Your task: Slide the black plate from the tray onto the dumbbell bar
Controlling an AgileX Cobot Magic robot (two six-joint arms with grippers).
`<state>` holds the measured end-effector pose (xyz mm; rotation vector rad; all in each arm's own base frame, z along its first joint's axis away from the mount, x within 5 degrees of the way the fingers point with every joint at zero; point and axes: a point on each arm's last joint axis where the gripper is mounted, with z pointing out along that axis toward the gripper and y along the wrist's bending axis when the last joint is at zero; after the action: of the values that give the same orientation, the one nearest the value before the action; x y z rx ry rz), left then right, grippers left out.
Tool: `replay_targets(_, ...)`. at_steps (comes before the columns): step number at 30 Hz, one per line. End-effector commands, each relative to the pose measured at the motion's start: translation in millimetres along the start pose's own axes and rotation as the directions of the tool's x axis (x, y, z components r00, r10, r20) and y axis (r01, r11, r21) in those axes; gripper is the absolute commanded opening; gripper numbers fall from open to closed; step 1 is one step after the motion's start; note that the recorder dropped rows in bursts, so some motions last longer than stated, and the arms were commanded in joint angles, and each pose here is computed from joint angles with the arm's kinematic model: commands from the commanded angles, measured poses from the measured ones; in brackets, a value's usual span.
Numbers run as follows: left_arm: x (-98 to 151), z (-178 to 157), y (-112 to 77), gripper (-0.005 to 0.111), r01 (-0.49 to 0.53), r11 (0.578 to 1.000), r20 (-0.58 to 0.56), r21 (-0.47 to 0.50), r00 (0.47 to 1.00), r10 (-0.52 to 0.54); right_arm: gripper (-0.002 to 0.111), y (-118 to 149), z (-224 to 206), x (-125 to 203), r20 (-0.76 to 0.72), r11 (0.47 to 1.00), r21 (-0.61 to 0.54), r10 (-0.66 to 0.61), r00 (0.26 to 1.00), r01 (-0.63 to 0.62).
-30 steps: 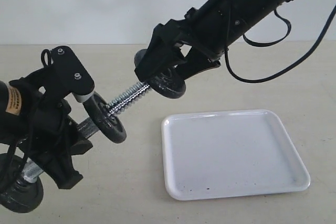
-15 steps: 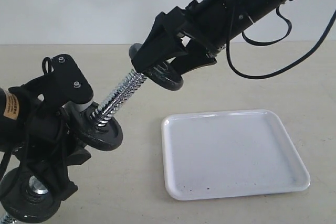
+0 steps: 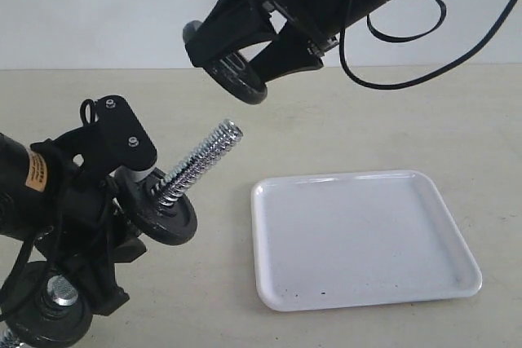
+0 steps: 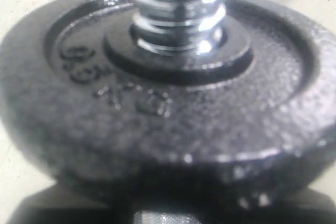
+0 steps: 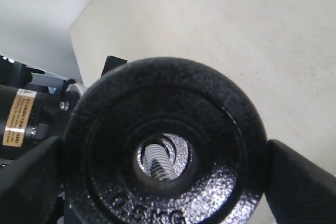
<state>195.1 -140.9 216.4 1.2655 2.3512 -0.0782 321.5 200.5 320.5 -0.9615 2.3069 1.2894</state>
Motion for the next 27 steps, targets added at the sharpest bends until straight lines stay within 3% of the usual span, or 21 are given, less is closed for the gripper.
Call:
replay_targets(1,-24.4,-17.8,9.2,0.004,-0.003,0.996,0.213,-0.084,0.977,0.021,0.000,2.4,-7.5,0.2,-0.023,0.998,0.048,0.030,0.999,-0.029)
replay_targets(10,-30.0,-19.4,11.3,0.004,0.007,0.994,0.275,-0.106,0.961,0.023,0.000,1.5,-6.7,1.6,-0.030,0.989,0.064,0.132,0.991,-0.130)
replay_targets(17,-32.9,-20.4,12.5,0.004,0.005,0.993,0.306,-0.122,0.951,0.032,0.000,3.7,-3.9,2.0,-0.038,0.989,0.064,0.139,0.990,-0.136)
replay_targets(23,-29.4,-15.6,15.6,0.004,-0.001,0.989,0.256,-0.148,0.966,0.039,0.000,14.7,7.1,3.1,-0.068,0.990,0.048,0.133,0.989,-0.130)
replay_targets(27,-24.5,-0.6,19.0,0.004,0.044,0.984,0.198,-0.171,0.980,-0.009,0.000,27.4,-4.7,2.1,-0.045,0.992,0.060,0.110,0.993,-0.107)
